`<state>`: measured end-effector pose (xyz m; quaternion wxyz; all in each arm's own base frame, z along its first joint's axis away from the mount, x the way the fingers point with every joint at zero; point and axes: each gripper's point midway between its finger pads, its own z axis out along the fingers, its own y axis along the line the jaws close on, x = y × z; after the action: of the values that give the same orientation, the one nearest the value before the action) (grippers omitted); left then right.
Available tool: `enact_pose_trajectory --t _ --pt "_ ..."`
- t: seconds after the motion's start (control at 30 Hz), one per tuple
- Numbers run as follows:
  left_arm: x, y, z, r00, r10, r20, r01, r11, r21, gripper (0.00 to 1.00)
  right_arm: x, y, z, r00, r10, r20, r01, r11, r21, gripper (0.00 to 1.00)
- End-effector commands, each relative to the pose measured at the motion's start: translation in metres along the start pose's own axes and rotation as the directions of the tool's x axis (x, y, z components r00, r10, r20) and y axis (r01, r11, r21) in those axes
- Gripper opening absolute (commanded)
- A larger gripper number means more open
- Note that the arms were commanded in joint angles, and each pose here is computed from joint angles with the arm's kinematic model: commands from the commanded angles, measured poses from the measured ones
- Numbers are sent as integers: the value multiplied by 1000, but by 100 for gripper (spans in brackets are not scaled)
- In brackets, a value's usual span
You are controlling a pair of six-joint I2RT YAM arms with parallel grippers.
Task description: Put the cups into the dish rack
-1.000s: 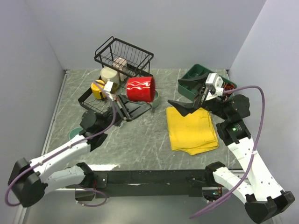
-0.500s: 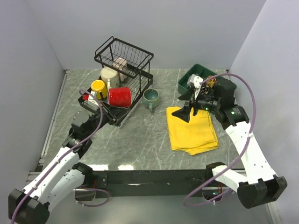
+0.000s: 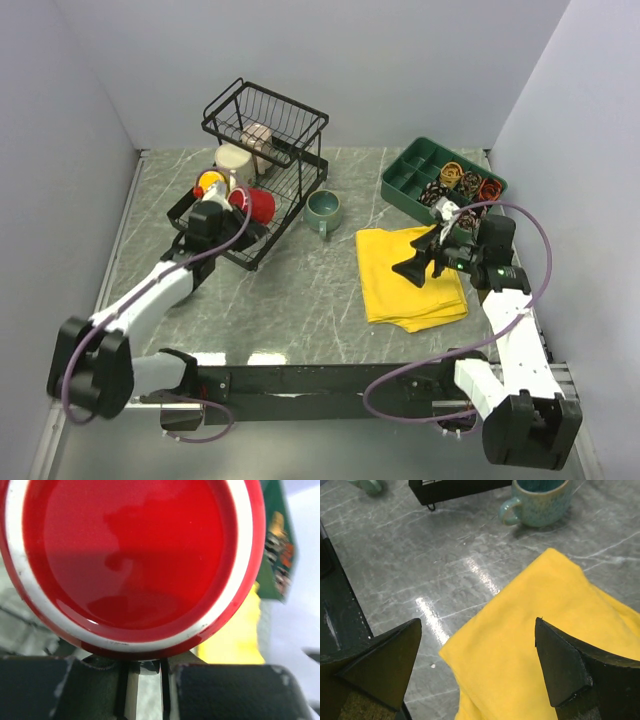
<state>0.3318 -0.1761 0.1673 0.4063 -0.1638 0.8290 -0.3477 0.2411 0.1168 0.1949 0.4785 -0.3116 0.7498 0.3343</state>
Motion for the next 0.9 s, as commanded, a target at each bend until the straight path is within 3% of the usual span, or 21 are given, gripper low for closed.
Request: enact_pose_trajectory --t 0.0,0.3,0.87 --pt "-66 -22 20 971 139 193 -137 990 -25 1 -28 5 -11 988 -129 90 128 992 10 100" --pt "-79 12 81 973 115 199 -78 980 -183 1 -31 3 -17 985 -130 111 128 991 27 100" --pt "-82 26 149 982 97 163 -52 965 -257 4 -29 0 -17 988 -119 99 117 993 26 100"
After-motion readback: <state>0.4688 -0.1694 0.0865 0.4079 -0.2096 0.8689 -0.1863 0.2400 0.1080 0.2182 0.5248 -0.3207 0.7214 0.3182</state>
